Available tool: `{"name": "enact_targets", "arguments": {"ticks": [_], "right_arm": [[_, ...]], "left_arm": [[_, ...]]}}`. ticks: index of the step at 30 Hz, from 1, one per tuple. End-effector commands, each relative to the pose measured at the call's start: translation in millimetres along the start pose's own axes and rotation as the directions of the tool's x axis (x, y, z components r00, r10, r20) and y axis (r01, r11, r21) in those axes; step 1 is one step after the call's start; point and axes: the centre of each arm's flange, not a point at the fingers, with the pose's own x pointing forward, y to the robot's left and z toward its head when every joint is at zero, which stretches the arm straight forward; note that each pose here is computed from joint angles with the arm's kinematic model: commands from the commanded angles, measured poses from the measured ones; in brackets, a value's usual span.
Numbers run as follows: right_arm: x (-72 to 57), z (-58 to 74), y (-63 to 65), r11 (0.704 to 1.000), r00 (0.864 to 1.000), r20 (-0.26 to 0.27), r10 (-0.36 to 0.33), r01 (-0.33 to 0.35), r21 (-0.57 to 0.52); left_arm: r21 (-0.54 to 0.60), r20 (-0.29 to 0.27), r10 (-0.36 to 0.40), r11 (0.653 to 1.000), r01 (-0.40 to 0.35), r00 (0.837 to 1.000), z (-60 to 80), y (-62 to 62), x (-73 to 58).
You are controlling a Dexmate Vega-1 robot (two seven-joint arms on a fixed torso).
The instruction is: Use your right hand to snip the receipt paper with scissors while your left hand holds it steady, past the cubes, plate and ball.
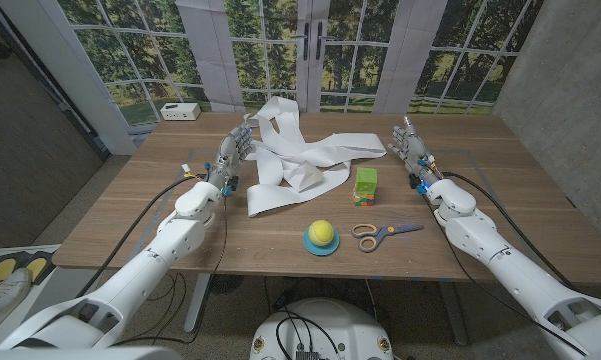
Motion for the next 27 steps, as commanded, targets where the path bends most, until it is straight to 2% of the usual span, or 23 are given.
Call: {"name": "enact_targets", "arguments": {"ticks": [1,7,18,22,27], "right_arm": [[-1.9,1.0,-2.9,1.0,1.0,-0.009,0.004,-0.004,0.004],[-1.5,1.1,-1.5,1.0,1.0,-0.013,0.011,-0.011,0.0],[-2.6,4.2,4.8,0.999,0.999,0.016,0.034,-0.034,-0.028],[-2.4,6.8,5.7,0.997,0.999,0.024,0.039,-0.038,-0.06],[-3.8,12.0,4.2,0.995,0.999,0.026,0.038,-0.035,-0.098]], "left_arm": [[-0.001,0.004,0.0,1.0,0.0,1.0,1.0,-5.5,-2.2],[-0.004,0.013,0.007,1.0,-0.007,1.0,1.2,-3.6,-3.8],[-0.015,0.033,0.014,1.0,-0.014,0.999,4.1,0.6,-10.8],[-0.009,0.07,-0.002,1.0,0.003,0.998,12.5,-2.4,-15.7],[0.021,0.065,-0.002,1.0,0.001,0.998,14.2,-1.3,-21.1]]}}
